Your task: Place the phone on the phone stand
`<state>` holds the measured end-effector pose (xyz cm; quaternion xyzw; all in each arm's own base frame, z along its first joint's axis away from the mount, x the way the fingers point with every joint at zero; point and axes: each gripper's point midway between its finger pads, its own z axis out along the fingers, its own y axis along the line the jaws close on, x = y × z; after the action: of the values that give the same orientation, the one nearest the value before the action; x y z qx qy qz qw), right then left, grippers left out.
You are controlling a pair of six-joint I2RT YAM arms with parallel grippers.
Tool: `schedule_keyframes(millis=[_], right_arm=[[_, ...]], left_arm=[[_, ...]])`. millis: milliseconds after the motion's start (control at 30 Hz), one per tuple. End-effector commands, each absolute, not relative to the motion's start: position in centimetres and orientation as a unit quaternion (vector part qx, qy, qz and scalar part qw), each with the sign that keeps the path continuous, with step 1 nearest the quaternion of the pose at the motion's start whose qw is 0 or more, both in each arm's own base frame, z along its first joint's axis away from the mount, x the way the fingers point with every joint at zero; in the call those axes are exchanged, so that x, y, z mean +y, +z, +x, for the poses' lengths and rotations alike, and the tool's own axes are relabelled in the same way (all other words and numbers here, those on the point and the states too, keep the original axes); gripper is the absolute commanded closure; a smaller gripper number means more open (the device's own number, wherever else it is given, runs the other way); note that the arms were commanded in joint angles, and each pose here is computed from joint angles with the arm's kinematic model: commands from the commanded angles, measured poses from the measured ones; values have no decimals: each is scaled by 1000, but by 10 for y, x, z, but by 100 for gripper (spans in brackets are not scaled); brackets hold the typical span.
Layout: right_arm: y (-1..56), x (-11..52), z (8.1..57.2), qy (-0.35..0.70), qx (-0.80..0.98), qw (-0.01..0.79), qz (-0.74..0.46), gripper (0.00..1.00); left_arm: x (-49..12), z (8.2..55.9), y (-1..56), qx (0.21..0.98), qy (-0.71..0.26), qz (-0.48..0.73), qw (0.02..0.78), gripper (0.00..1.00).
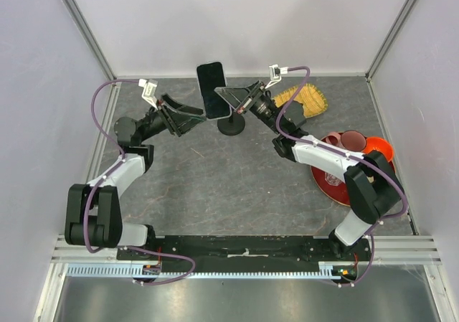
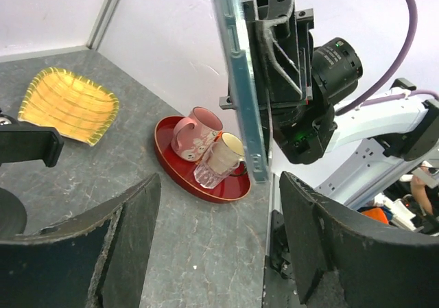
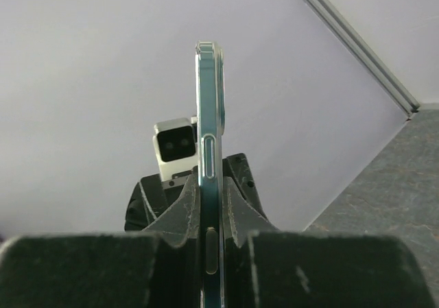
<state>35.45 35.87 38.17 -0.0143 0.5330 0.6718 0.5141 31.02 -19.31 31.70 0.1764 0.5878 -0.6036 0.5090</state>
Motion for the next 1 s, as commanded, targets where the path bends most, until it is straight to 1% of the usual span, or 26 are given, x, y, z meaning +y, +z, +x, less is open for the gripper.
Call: schedule_keyframes(millis=[0, 33, 100, 167, 267, 367, 533, 567, 633, 667, 767, 833, 933, 967], right_arm=[[439, 345, 329, 710, 439, 551, -18, 100], [438, 346, 329, 709, 439, 551, -18, 100], [436, 349, 328, 704, 439, 557, -19, 100], [433, 351, 329, 700, 443, 559, -18, 100], [431, 356, 328, 698, 445, 560, -18, 100], [427, 361, 328, 697, 447, 560, -17, 100], [424, 373, 323, 698, 451, 556, -23, 100], [423, 377, 320, 698, 451, 556, -25, 100], [421, 379, 320, 695, 453, 558, -24, 100], [420, 382, 318, 694, 454, 558, -25, 100], [414, 384, 320, 688, 460, 561, -22, 100], [414, 385, 319, 689, 457, 562, -22, 100], [410, 387, 320, 687, 461, 562, -20, 100], [411, 387, 320, 686, 461, 563, -22, 100]], left_arm=[[-196, 296, 334, 550, -628, 207, 510, 26], [-197, 296, 331, 553, -638, 202, 496, 27], [-197, 291, 336, 536, -645, 216, 500, 30], [-199, 290, 335, 539, -655, 214, 485, 30], [-203, 286, 336, 535, -654, 227, 483, 29], [-204, 278, 341, 526, -650, 243, 491, 25], [-204, 273, 346, 517, -646, 253, 501, 24], [-205, 273, 345, 517, -646, 252, 501, 29], [-204, 273, 346, 517, -646, 251, 502, 33], [-204, 272, 348, 515, -646, 251, 504, 40], [-204, 269, 349, 513, -646, 257, 504, 53], [-204, 267, 351, 510, -645, 259, 506, 56], [-203, 267, 350, 512, -644, 266, 503, 78], [-203, 267, 350, 513, -644, 265, 501, 96]])
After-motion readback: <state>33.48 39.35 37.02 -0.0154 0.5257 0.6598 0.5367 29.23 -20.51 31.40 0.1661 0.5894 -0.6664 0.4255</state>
